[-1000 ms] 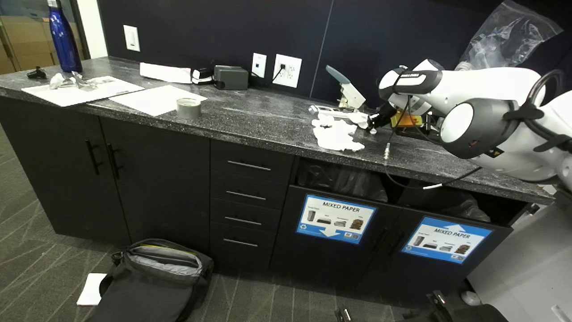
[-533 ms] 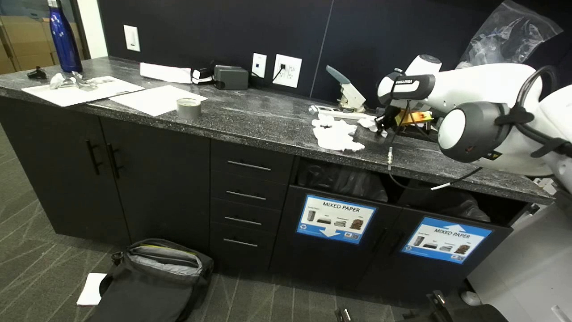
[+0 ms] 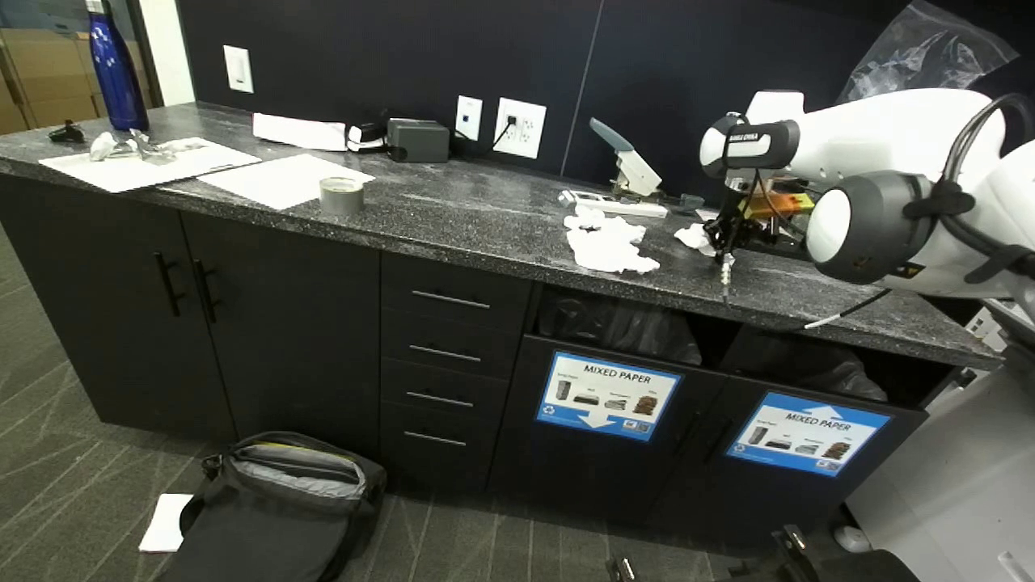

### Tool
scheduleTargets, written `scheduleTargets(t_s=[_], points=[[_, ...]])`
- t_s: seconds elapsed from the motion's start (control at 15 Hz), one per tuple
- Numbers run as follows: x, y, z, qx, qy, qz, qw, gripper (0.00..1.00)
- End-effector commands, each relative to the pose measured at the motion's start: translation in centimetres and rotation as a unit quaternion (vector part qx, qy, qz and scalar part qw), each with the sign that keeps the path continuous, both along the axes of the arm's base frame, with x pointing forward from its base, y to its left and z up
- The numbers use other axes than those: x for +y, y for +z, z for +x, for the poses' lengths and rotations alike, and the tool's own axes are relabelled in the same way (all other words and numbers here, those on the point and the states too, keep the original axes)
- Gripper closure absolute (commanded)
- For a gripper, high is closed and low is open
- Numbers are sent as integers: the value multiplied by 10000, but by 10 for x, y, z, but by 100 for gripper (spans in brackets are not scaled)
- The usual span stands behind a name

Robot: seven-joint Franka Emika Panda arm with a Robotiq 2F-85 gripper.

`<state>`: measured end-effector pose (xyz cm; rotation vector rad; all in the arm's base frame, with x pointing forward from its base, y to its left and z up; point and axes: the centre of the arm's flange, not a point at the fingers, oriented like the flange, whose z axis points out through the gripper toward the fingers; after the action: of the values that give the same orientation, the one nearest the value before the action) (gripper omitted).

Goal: Put all the white pieces of paper in the left bin

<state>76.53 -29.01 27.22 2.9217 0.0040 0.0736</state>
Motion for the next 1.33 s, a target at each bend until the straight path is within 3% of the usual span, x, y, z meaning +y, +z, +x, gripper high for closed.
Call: scheduleTargets(t_s=[0.0, 0.33, 0.67, 0.8, 1.27], points=[[8, 14, -68, 927, -25, 469, 9946, 87], [8, 17, -121, 2179, 226, 1174, 9686, 87], [16, 18, -163, 3247, 646, 1880, 9247, 87], [23, 18, -180, 3485, 729, 2071, 9112, 87], [47, 7, -233, 3987, 937, 2531, 8765, 87]])
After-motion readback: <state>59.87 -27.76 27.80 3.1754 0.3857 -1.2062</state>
